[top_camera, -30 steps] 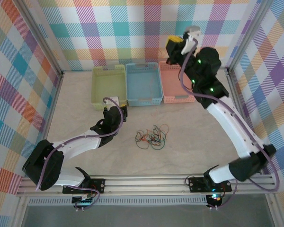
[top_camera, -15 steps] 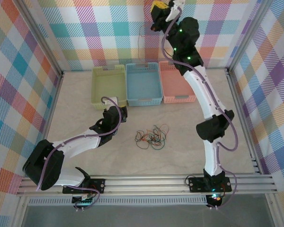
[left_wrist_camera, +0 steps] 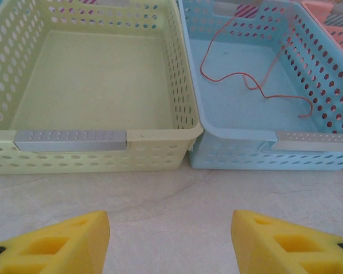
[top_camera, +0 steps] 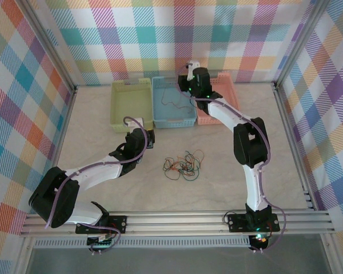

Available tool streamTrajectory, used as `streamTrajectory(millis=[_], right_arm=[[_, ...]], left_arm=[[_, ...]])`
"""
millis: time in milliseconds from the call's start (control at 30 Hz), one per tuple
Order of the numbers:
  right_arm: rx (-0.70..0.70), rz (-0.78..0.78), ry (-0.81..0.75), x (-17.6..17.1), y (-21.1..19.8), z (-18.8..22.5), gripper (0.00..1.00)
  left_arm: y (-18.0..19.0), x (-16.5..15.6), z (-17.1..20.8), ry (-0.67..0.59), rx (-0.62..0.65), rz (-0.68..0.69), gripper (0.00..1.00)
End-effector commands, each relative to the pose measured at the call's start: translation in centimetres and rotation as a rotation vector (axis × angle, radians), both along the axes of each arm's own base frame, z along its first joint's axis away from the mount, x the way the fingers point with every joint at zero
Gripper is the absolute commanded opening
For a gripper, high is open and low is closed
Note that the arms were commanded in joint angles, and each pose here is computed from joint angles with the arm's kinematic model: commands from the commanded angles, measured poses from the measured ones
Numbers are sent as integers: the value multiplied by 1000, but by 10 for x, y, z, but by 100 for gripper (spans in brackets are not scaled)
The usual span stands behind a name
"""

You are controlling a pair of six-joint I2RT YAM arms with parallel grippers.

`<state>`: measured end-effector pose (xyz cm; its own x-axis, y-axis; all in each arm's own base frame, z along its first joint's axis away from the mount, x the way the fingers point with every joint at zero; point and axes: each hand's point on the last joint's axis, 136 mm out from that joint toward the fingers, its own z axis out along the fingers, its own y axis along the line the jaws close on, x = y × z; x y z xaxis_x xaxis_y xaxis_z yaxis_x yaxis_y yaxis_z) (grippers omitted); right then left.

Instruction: Untangle the cables

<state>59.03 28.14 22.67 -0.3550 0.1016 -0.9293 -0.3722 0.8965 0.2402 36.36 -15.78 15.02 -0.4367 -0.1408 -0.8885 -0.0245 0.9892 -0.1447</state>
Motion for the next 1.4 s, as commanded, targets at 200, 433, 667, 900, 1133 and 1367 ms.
streamTrajectory(millis=[200,433,667,900,1133,1367], right_arm=[[12,103,-75,-49,-8,88,52],[18,222,-83,-139,-28,70,51],[-26,415,-16,-223,-34,-1,47],[-9,624,129,-268,-11,-65,45],[-121,681,408,-287,19,-129,43],[-169,729,515,-304,33,-154,46]], left_arm=[[-8,4,3,13,-10,-46,59],[-40,-2,2,28,-54,-227,60],[-77,-17,16,50,-119,-453,59],[-69,-25,27,95,-184,-400,60],[-59,-32,23,140,-191,-356,60],[-47,-36,29,82,-201,-324,60]])
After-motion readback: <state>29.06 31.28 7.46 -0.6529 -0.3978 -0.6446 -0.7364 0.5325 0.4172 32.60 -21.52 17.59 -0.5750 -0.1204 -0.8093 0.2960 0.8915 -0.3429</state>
